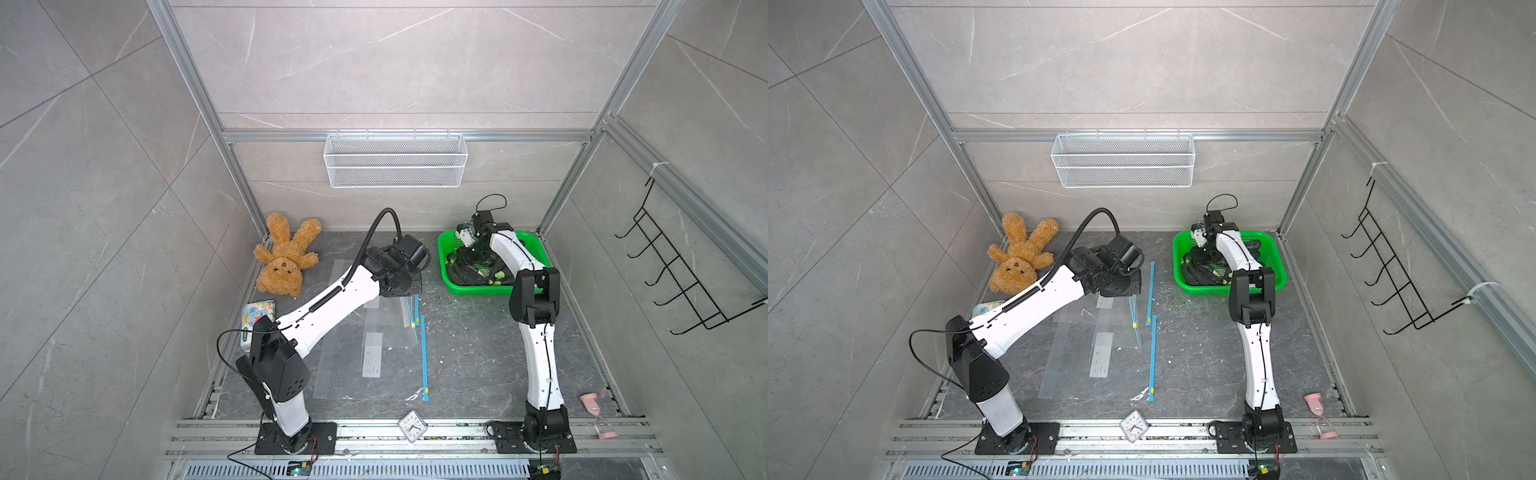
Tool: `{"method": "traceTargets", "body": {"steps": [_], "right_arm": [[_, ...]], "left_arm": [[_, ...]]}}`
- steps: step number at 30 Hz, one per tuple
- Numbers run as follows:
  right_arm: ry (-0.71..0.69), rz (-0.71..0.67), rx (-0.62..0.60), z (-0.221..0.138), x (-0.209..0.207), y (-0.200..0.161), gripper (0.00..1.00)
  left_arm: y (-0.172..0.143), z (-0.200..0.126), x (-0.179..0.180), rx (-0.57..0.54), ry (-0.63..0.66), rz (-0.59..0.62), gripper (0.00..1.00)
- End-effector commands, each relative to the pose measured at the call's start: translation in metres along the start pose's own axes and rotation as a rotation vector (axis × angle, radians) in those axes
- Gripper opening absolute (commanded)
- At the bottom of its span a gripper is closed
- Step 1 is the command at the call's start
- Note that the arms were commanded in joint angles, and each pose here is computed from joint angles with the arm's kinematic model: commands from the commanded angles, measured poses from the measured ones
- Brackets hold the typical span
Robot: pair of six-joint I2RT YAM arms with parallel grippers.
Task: Place the eggplant in a zip-top bag and seal the zipper
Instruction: Pick up the eggplant from the basket, then place the eggplant in the zipper food storage bag.
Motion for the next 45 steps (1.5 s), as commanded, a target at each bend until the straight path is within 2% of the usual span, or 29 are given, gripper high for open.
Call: {"method": "traceTargets", "body": {"steps": [1,4,7,16,26,32,38,45], "right_arm": [[-0.02,-0.001,-0.019,-0.014,0.009,0.002,0.37],[-0.056,0.014,-0.03,-0.026,0.009,0.005,0.24],[-0.078,0.031,-0.074,-0.044,0.012,0.006,0.2],[-0.147,0.084,-0.148,-0.097,0.018,0.002,0.15],[-0.146,0.162,-0.213,-0.141,0.03,-0.006,0.13],[-0.072,0.2,-0.318,-0.181,0.05,-0.019,0.12],[0.084,0.245,-0.448,-0.222,0.079,-0.039,0.1],[0.38,0.354,-0.67,-0.252,0.12,-0.051,0.06]], "left_arm": [[0.005,-0.012,-0.001,-0.022,-0.038,-0.025,0.0],[0.004,-0.011,0.0,-0.022,-0.038,-0.032,0.0],[0.002,-0.012,0.001,-0.013,-0.046,-0.04,0.0],[-0.003,-0.014,0.009,-0.02,-0.055,-0.063,0.0],[-0.004,-0.019,0.01,-0.03,-0.079,-0.069,0.0],[-0.002,-0.014,0.005,-0.033,-0.107,-0.09,0.0],[0.003,-0.004,0.001,-0.03,-0.114,-0.126,0.0],[0.01,0.001,-0.009,-0.049,-0.158,-0.191,0.0]]}}
Point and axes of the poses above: each gripper's point midway between its finger pads, its own z axis out along the fingers, its own x axis along the line the jaws close on, y = z × x, the point moved 9 cm from there along -z, back along the fingers, and after that the axes turned 10 degrees about -z, right-handed, at the moved point
